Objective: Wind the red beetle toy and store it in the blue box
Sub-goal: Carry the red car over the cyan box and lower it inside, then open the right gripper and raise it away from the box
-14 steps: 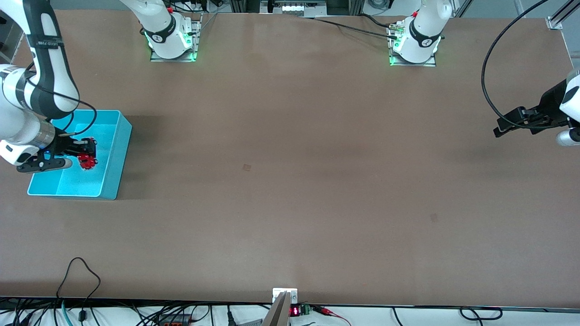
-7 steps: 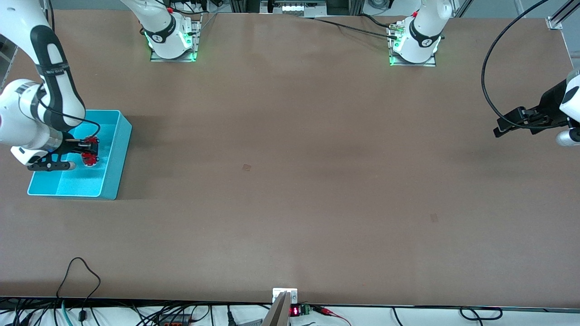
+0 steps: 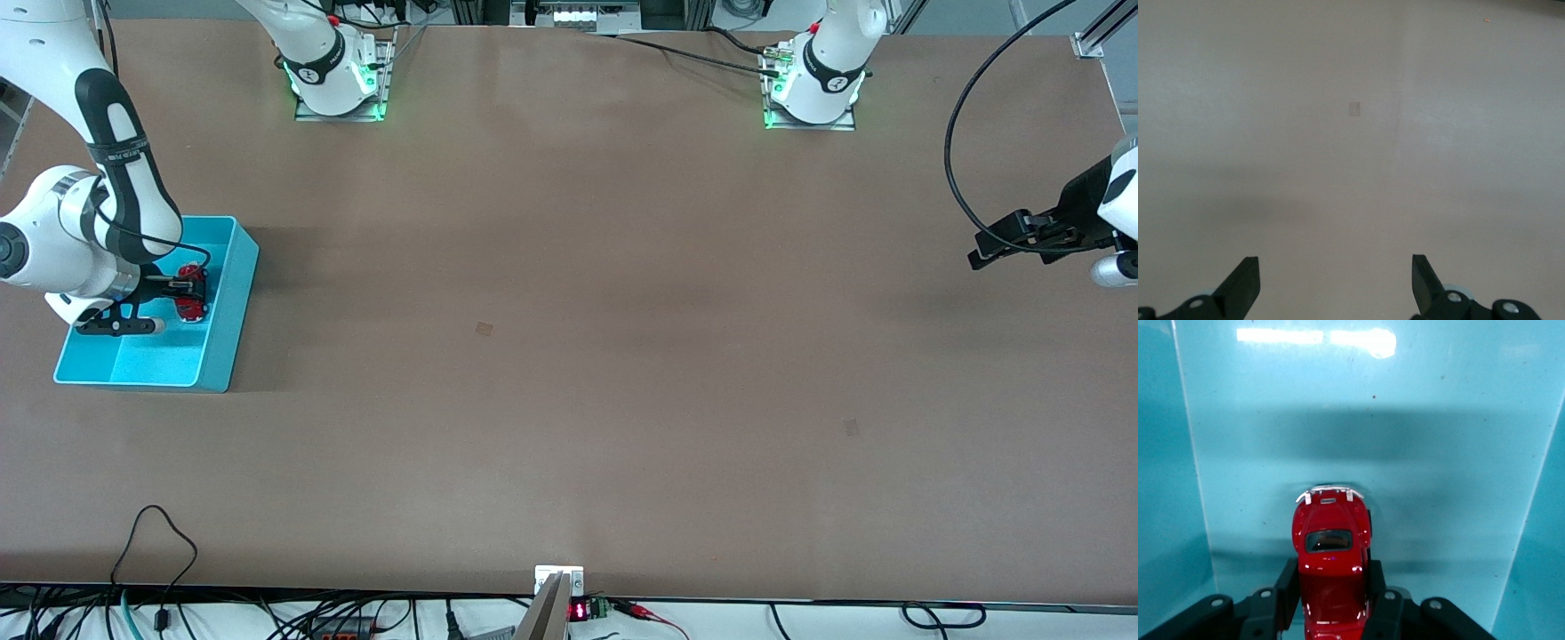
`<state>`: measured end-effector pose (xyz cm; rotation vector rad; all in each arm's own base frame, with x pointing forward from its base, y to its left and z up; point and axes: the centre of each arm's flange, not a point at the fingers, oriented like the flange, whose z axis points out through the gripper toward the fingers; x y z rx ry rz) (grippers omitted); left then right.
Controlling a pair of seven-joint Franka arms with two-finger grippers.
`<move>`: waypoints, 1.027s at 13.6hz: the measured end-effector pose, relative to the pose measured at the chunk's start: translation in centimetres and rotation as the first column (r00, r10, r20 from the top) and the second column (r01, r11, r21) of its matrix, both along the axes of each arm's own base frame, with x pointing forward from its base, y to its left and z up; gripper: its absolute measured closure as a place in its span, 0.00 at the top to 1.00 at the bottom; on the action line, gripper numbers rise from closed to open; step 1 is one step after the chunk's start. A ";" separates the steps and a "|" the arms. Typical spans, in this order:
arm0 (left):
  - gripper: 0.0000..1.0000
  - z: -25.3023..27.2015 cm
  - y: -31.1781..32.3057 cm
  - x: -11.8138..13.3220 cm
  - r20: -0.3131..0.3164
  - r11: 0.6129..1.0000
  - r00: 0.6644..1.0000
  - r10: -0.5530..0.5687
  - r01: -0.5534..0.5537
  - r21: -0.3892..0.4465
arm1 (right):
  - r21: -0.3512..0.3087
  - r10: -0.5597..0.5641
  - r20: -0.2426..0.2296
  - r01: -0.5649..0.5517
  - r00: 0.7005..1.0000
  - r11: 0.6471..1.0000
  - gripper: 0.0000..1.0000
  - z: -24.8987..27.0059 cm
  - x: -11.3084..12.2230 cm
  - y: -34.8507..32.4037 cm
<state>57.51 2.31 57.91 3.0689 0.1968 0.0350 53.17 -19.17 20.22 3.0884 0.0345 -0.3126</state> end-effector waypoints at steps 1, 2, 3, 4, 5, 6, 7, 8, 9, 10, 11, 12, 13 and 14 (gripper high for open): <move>1.00 0.0 0.0 0.0 0.000 1.000 1.000 0.000 0.000 0.000 | 0.001 -0.003 -0.005 0.003 1.000 1.000 0.44 -0.2 -0.2 0.0; 1.00 0.0 0.0 0.0 0.000 1.000 1.000 0.000 0.000 0.000 | 0.002 -0.006 -0.010 0.006 1.000 1.000 0.44 -0.4 -0.4 -0.1; 1.00 0.0 0.0 0.0 0.000 1.000 1.000 0.000 0.000 0.000 | 0.003 -0.008 -0.012 0.008 1.000 1.000 0.44 -0.5 -0.5 -0.2; 1.00 0.0 0.0 0.0 0.000 1.000 1.000 0.000 0.000 0.000 | 0.004 -0.010 -0.012 0.010 1.000 1.000 0.44 -0.5 -0.5 -0.2; 1.00 0.0 0.0 0.0 0.000 1.000 1.000 0.000 0.000 0.000 | 0.004 -0.010 -0.013 0.010 1.000 1.000 0.45 -0.5 -0.6 -0.2; 1.00 0.0 0.0 0.0 0.000 1.000 1.000 0.000 0.000 0.000 | 0.005 -0.011 -0.016 0.011 1.000 1.000 0.47 -0.6 -0.7 -0.2; 1.00 0.0 0.0 0.0 -0.001 1.000 1.000 0.000 0.000 0.000 | 0.006 -0.013 -0.022 0.013 1.000 1.000 0.47 -0.9 -0.9 -0.2; 1.00 0.0 0.0 0.0 -0.001 1.000 1.000 0.000 0.000 0.000 | 0.008 -0.013 -0.028 0.013 1.000 1.000 0.55 -1.1 -1.1 -0.2; 1.00 0.0 0.0 0.0 -0.001 1.000 1.000 0.000 0.000 0.000 | 0.009 -0.011 -0.032 0.012 0.999 1.000 0.63 -1.3 -1.2 -0.1; 1.00 0.0 0.0 0.0 -0.001 1.000 1.000 0.000 0.000 0.000 | 0.010 -0.010 -0.032 0.010 0.999 1.000 0.74 -1.3 -1.1 0.0; 1.00 0.0 -0.1 0.0 -0.001 1.000 1.000 -0.001 0.001 0.000 | 0.010 -0.008 -0.031 0.008 0.999 1.000 0.85 -1.3 -1.1 0.1; 1.00 0.0 -0.2 0.0 0.000 1.000 1.000 -0.004 0.004 0.000 | 0.011 -0.007 -0.030 0.007 1.000 1.000 0.94 -1.0 -0.9 0.2; 1.00 0.0 -0.4 0.0 0.000 1.000 1.000 -0.007 0.007 0.000 | 0.015 -0.007 -0.032 0.007 0.999 1.000 1.00 -0.2 -0.7 0.2; 1.00 0.1 -0.6 0.0 0.001 1.000 1.000 -0.010 0.010 0.000 | 0.023 -0.006 -0.034 0.007 0.999 1.000 1.00 1.3 -0.2 0.4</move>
